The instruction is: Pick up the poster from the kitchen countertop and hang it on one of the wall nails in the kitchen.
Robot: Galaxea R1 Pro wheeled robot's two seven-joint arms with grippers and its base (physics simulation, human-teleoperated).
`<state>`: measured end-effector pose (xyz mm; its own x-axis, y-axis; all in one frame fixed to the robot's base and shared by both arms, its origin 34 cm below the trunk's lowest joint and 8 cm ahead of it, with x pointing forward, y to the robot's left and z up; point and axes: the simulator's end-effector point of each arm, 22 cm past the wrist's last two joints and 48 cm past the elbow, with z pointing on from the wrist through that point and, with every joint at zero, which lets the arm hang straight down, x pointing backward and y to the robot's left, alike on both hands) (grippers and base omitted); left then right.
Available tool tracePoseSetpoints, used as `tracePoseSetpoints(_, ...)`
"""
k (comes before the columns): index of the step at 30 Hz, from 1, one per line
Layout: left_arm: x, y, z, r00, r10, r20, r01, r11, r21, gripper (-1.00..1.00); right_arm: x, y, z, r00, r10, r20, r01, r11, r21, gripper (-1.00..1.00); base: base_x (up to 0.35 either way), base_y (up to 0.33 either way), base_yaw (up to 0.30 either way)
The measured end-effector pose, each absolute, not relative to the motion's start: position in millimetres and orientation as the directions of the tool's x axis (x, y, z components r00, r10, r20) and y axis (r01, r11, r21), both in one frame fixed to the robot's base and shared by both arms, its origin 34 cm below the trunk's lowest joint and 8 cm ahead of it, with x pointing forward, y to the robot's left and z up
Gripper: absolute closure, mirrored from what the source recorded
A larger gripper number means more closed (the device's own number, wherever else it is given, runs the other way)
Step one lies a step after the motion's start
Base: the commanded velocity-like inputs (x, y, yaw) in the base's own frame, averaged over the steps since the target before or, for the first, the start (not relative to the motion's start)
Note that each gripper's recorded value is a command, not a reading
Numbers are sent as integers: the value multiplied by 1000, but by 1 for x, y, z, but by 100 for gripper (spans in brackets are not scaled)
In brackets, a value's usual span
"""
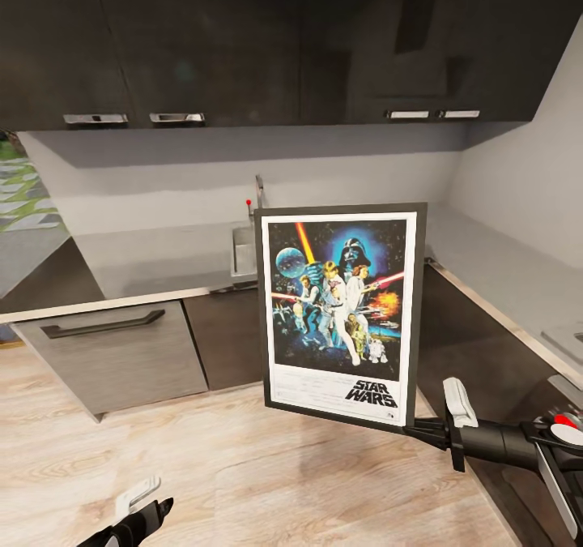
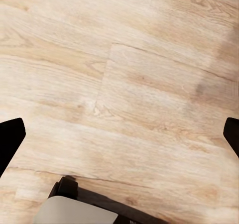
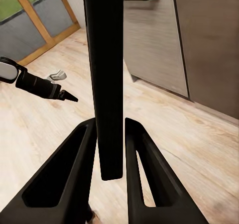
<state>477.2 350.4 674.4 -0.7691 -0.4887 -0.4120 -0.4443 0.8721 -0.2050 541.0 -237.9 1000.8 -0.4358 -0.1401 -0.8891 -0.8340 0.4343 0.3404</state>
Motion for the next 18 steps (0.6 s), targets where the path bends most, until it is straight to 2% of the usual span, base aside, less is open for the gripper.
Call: tracePoseSetpoints(18, 475, 350, 677, -770, -489, -411, -445, 872, -205, -100, 539, -238, 1004, -436, -140, -889, -834, 435, 341, 100, 0, 0, 0)
